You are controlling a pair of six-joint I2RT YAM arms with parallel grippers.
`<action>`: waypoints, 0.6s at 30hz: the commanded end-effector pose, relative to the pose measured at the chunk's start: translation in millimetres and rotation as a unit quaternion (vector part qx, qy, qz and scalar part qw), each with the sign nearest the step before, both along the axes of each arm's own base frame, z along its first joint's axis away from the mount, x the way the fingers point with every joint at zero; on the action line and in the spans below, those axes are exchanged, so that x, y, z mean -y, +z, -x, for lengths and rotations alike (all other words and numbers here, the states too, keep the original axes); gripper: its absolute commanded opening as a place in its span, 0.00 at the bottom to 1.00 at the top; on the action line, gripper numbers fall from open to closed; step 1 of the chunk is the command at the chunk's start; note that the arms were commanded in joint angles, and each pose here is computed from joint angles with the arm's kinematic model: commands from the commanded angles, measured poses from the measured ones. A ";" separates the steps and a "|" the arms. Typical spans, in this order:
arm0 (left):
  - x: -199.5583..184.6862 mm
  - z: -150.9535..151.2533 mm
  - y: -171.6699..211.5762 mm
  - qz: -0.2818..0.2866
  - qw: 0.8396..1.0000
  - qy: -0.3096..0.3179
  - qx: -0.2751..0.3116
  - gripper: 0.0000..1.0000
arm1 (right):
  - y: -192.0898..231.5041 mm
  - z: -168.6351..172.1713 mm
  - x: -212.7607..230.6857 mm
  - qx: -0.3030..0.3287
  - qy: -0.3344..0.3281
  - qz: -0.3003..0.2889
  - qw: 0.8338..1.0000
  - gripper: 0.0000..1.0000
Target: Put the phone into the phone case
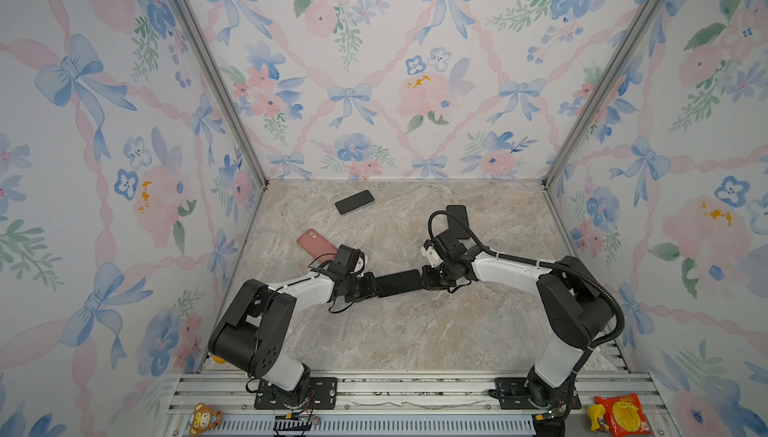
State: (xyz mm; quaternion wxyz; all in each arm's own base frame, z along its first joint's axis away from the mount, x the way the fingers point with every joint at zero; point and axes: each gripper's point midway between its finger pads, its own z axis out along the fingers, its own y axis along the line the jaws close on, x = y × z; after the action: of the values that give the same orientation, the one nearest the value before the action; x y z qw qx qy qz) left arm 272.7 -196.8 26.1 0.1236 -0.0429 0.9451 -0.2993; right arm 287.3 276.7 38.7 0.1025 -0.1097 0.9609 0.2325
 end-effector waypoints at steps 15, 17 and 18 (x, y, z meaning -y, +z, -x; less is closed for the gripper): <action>8.4 7.8 -12.8 0.010 1.000 -0.008 -0.025 0.31 | -19.7 16.1 -17.6 -0.026 0.024 -0.015 0.999 0.13; 11.1 7.6 -12.5 0.015 1.000 -0.010 -0.024 0.30 | -21.3 19.1 -18.9 -0.029 0.024 -0.015 0.999 0.12; 13.1 7.1 -12.0 0.018 0.999 -0.012 -0.024 0.30 | -22.2 20.8 -19.6 -0.030 0.025 -0.016 0.999 0.12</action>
State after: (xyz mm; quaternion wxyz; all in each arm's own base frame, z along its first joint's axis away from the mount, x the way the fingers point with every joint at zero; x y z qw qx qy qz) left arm 274.0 -199.6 25.2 0.1206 -0.0486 0.9428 -0.3068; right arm 286.6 279.6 35.0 0.0967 -0.1060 0.9606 0.2382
